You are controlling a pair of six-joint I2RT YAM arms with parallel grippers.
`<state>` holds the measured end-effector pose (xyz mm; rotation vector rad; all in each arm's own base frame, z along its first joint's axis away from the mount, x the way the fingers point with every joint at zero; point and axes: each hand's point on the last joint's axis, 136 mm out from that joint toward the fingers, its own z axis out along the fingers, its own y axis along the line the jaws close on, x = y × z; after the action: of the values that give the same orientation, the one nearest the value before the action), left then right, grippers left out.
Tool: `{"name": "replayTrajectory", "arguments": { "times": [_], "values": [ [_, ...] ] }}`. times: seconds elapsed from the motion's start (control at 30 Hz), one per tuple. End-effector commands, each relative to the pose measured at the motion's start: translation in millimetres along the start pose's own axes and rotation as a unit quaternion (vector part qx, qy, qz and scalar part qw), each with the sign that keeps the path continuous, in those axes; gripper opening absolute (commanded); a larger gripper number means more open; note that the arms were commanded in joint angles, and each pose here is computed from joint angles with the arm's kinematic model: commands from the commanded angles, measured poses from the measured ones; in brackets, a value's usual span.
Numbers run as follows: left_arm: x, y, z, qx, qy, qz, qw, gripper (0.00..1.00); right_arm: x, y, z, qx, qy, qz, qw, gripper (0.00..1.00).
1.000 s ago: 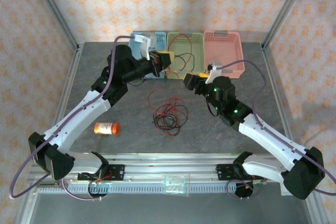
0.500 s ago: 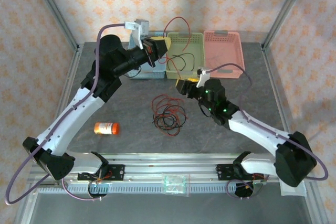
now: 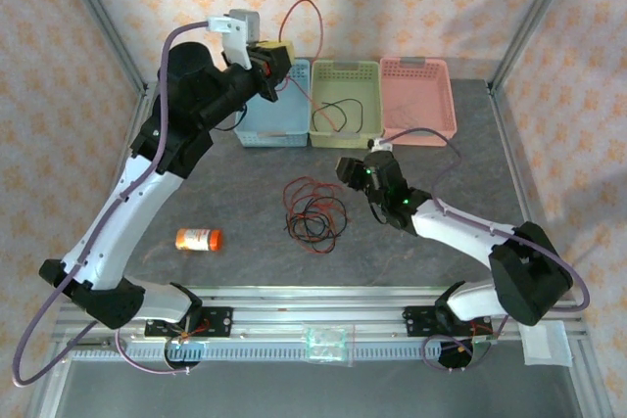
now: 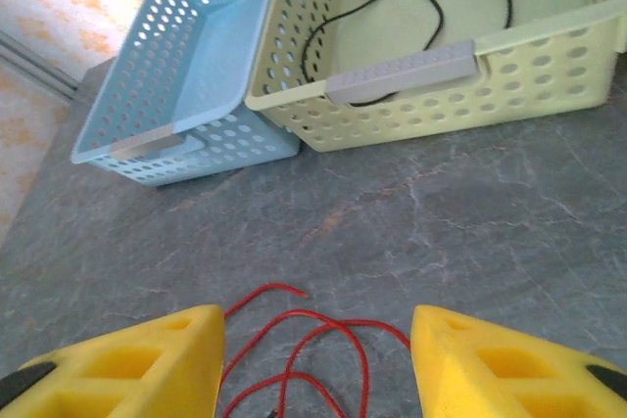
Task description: Untangle the cables
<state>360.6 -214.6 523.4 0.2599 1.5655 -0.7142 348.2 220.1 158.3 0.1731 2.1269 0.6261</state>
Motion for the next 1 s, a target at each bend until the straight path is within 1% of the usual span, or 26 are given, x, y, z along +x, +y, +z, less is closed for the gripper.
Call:
{"name": "replayTrajectory", "arguments": {
  "times": [0.0, 0.07, 0.2, 0.3, 0.43, 0.53, 0.6, 0.67, 0.83, 0.97],
  "values": [
    [-0.8, 36.3, -0.1, -0.090, 0.009, 0.034, 0.995, 0.00, 9.6, -22.5, -2.6, 0.051, 0.008, 0.002, 0.999, 0.52],
    [-1.0, 46.1, 2.2, -0.104, 0.009, 0.037, 0.994, 0.00, 13.8, -26.4, -4.4, 0.058, 0.016, 0.000, 0.998, 0.52],
    [5.8, 68.2, 9.9, -0.134, 0.017, 0.040, 0.990, 0.00, 12.3, -29.0, -9.9, 0.065, 0.013, -0.004, 0.998, 0.52],
    [17.6, 89.6, 21.5, -0.158, 0.029, 0.038, 0.986, 0.00, 4.2, -19.5, -15.6, 0.048, 0.005, -0.003, 0.999, 0.52],
    [36.4, 117.6, 41.6, -0.181, 0.048, 0.039, 0.982, 0.00, -8.8, 5.5, -27.1, -0.006, -0.007, -0.022, 1.000, 0.53],
    [43.8, 139.8, 54.0, -0.201, 0.048, 0.040, 0.978, 0.00, -18.3, 24.4, -39.9, -0.050, -0.020, -0.037, 0.998, 0.53],
    [49.7, 152.9, 62.5, -0.209, 0.047, 0.042, 0.976, 0.00, -18.2, 31.5, -42.6, -0.068, -0.018, -0.046, 0.996, 0.53],
    [57.7, 166.3, 71.8, -0.219, 0.053, 0.042, 0.973, 0.00, -28.4, 43.4, -56.5, -0.094, -0.032, -0.051, 0.994, 0.53],
    [82.3, 195.2, 102.8, -0.215, 0.075, 0.029, 0.973, 0.00, -40.0, 73.0, -77.5, -0.162, -0.038, -0.073, 0.983, 0.55],
    [103.1, 212.3, 123.9, -0.211, 0.097, 0.015, 0.973, 0.00, -51.6, 87.1, -87.4, -0.180, -0.047, -0.086, 0.979, 0.55]
  ]
}}
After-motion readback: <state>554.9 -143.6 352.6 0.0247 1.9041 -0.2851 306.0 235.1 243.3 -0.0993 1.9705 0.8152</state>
